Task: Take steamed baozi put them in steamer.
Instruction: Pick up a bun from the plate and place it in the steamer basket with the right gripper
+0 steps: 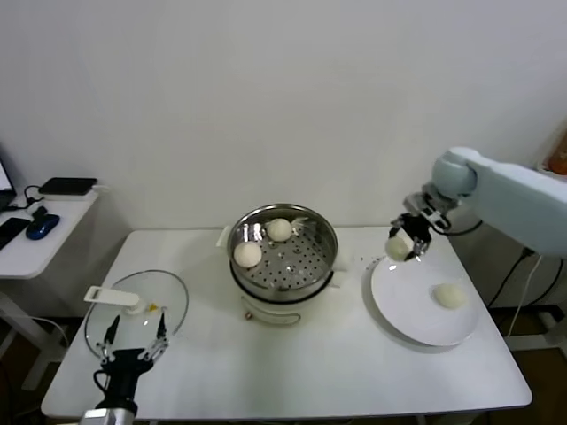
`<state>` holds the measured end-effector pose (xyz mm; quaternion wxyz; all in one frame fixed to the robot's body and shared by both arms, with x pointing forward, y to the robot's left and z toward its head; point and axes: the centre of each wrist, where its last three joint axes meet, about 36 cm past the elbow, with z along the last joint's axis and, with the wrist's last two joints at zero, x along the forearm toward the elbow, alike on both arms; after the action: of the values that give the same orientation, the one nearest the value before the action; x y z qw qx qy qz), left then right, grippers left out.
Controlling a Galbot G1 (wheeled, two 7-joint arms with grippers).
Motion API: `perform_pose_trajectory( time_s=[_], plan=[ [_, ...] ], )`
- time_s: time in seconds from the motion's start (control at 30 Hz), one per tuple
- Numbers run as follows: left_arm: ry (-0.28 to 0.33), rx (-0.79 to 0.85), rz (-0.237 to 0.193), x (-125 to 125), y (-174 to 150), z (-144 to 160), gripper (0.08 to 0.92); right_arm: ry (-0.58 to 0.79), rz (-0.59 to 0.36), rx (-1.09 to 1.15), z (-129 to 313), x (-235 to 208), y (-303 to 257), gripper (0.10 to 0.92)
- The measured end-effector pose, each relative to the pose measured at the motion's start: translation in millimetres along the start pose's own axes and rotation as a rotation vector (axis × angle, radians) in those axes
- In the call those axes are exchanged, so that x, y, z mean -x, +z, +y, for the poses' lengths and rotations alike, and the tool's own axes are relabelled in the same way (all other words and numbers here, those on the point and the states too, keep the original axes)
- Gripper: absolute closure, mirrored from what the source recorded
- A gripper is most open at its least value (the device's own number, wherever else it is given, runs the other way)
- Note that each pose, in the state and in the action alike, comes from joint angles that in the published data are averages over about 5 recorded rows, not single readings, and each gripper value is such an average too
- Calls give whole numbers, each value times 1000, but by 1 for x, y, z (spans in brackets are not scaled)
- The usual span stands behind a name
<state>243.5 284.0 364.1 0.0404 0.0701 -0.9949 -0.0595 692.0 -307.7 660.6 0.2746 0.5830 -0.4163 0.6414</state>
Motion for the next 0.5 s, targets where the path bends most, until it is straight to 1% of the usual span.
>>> perform_pose_trajectory(
  time_s=[0.2, 0.37, 0.5],
  plan=[
    [-2, 4, -3, -1, -3, 1, 177, 39, 17, -226, -34, -37, -59, 352],
    [-7, 9, -2, -3, -3, 3, 177, 56, 37, -434, -54, -52, -114, 349],
    [-10, 11, -1, -4, -4, 4, 177, 65, 55, -590, -64, -55, -156, 344]
  ],
)
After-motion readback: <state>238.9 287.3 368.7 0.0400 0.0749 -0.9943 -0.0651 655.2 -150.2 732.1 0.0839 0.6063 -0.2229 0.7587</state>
